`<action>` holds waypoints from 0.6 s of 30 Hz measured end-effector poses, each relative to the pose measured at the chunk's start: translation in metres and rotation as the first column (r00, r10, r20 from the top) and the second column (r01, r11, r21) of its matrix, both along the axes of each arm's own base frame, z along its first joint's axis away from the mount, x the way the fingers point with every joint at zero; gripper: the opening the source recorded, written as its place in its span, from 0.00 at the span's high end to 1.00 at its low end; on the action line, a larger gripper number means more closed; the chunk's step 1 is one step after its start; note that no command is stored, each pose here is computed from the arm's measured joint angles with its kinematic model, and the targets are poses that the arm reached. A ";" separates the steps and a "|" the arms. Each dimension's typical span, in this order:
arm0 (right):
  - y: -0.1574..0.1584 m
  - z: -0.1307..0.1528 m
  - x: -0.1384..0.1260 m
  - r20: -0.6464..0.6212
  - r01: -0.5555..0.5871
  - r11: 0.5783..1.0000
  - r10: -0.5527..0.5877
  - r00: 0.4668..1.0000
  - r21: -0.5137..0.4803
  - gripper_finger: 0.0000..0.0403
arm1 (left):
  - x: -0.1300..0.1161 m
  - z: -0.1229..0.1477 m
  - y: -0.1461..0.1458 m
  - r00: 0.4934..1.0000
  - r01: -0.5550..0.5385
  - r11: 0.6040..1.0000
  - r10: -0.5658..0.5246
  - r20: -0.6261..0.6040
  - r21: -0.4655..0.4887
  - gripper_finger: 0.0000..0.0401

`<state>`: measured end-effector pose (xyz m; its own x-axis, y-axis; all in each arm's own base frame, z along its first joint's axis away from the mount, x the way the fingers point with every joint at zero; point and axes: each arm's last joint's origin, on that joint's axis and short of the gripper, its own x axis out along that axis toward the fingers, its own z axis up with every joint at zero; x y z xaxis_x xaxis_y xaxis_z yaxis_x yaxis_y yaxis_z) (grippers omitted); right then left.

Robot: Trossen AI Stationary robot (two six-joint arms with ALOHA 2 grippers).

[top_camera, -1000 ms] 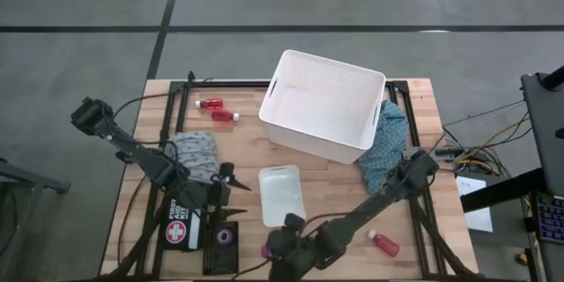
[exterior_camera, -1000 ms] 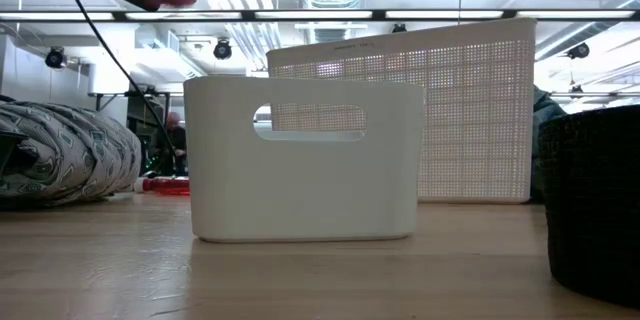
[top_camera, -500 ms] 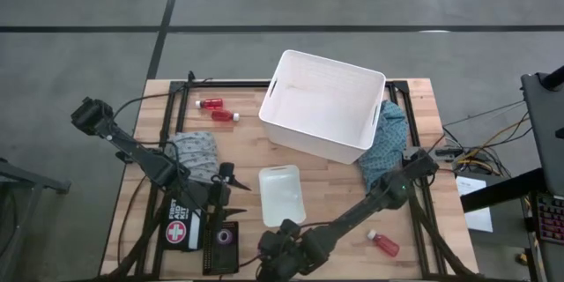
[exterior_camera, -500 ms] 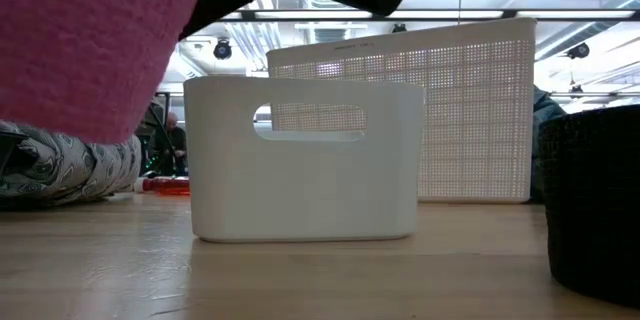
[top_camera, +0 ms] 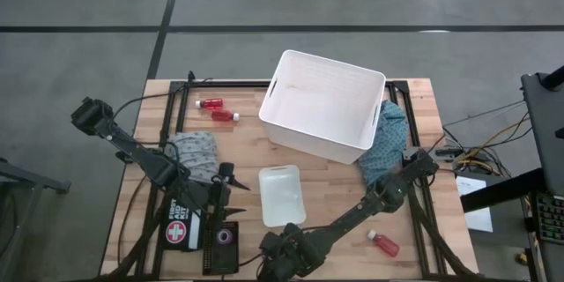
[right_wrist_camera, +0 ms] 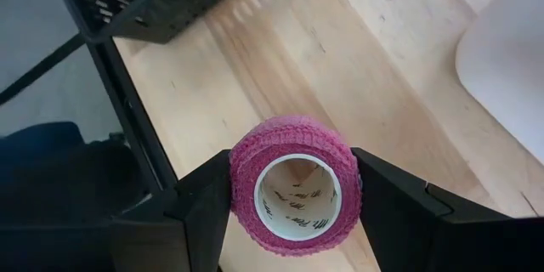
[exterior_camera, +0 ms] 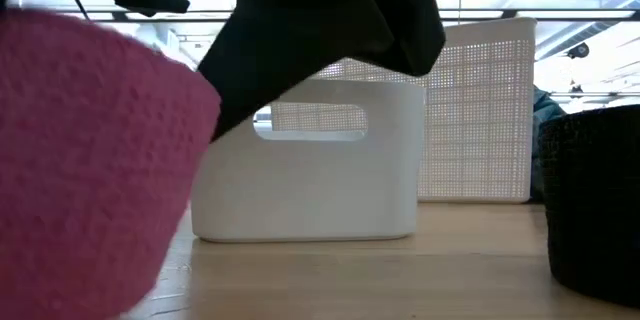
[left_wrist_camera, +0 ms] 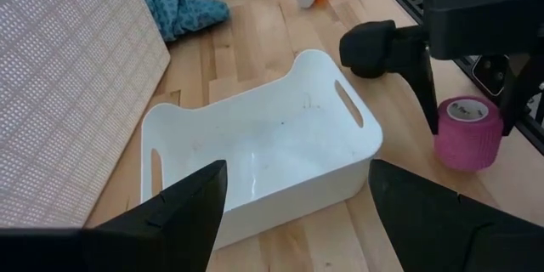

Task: Pick & Place Medicine items
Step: Put the pink bandage into the black bin

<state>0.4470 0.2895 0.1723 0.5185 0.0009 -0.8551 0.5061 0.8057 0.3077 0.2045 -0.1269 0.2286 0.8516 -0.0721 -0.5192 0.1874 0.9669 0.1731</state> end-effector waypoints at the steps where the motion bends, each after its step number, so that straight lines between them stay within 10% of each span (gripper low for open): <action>1: 0.000 0.000 0.000 -0.003 0.009 1.000 -0.009 1.000 0.005 0.46 | 0.000 0.000 0.000 1.000 0.000 1.000 0.000 0.000 0.000 0.27; 18: -0.001 -0.004 -0.002 -0.030 0.036 0.999 -0.035 0.999 0.033 0.31 | 0.000 0.000 0.000 1.000 0.000 1.000 0.000 0.000 0.000 0.27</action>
